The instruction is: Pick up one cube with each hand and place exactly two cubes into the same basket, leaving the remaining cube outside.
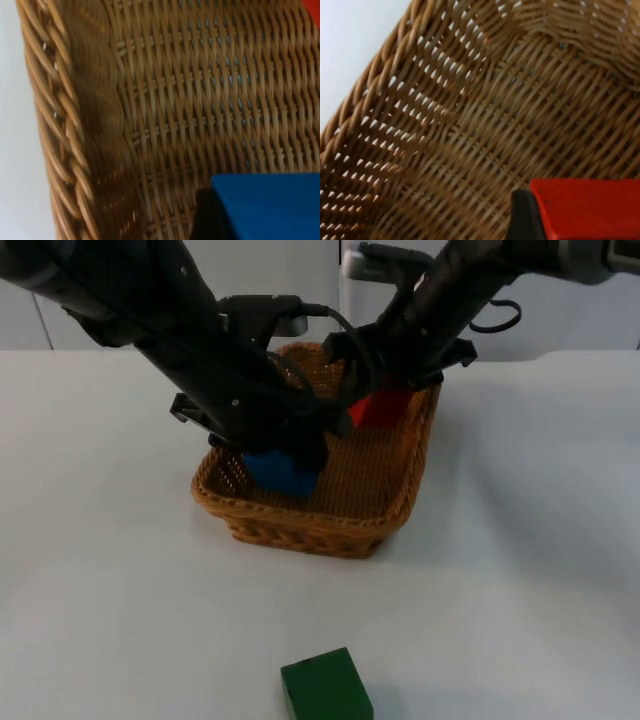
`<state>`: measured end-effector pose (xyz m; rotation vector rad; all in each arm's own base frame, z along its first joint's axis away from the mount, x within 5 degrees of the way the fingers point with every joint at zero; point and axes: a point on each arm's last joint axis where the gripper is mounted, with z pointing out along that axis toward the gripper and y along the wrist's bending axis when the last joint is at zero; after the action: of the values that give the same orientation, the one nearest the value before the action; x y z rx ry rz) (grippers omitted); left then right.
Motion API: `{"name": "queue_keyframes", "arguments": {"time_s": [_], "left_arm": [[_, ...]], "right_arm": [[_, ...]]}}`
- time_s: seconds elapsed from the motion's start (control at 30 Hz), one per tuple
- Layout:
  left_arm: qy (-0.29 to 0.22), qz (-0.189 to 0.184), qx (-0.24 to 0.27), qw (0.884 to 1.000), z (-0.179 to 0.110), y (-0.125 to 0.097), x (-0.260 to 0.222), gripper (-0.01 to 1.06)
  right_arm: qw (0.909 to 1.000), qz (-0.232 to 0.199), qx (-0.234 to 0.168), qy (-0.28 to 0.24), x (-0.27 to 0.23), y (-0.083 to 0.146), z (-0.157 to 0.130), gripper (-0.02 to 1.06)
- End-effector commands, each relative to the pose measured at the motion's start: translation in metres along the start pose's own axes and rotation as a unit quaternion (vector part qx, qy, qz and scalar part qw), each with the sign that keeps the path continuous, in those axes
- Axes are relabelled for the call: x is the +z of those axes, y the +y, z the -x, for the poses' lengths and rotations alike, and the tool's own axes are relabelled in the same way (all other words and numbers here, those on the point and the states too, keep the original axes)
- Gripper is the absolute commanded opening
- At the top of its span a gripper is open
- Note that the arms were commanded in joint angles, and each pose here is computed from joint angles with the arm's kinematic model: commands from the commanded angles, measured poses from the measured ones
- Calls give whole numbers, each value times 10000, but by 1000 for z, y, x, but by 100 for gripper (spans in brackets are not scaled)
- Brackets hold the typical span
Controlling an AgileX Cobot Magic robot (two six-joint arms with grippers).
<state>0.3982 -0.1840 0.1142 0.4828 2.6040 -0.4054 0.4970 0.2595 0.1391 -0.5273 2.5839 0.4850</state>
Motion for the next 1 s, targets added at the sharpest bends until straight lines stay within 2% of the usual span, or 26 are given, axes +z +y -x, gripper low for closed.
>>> {"name": "queue_keyframes", "arguments": {"time_s": [0.0,0.07,0.17,0.27,0.3,0.37,0.43,0.47,0.5,0.6,0.73,0.97], "left_arm": [[-87,-19,-7,10000,3,-2,0,0],[-61,-21,-25,10000,2,-2,2,0],[-54,-22,-29,10000,1,-2,3,0],[-65,-48,-17,10000,1,-2,3,6],[-65,-48,-17,10000,1,-2,3,16],[-65,-48,-17,10000,1,-2,3,28],[-65,-48,-17,10000,1,-2,3,51],[-65,-48,-17,10000,1,-2,3,51],[-78,-49,-34,10000,2,-2,3,69],[-74,-59,-52,9999,2,-2,3,90],[-64,-88,-108,9999,1,-3,3,98],[-106,-131,-97,9998,5,-5,-5,98]], "right_arm": [[10000,63,-69,-34,0,6,1,17],[9999,61,-68,-51,0,6,1,26],[9999,54,-74,-62,0,6,2,32],[9999,53,-73,-78,0,6,2,38],[9999,52,-73,-92,0,6,2,42],[9999,52,-73,-92,0,6,2,49],[9999,52,-73,-92,0,6,2,55],[9999,52,-73,-92,0,6,2,55],[9999,61,-69,-104,-2,7,3,62],[9998,68,-80,-142,-6,8,5,73],[9997,81,-108,-218,-18,11,10,74],[9987,88,-197,-472,-50,19,24,74]]}}
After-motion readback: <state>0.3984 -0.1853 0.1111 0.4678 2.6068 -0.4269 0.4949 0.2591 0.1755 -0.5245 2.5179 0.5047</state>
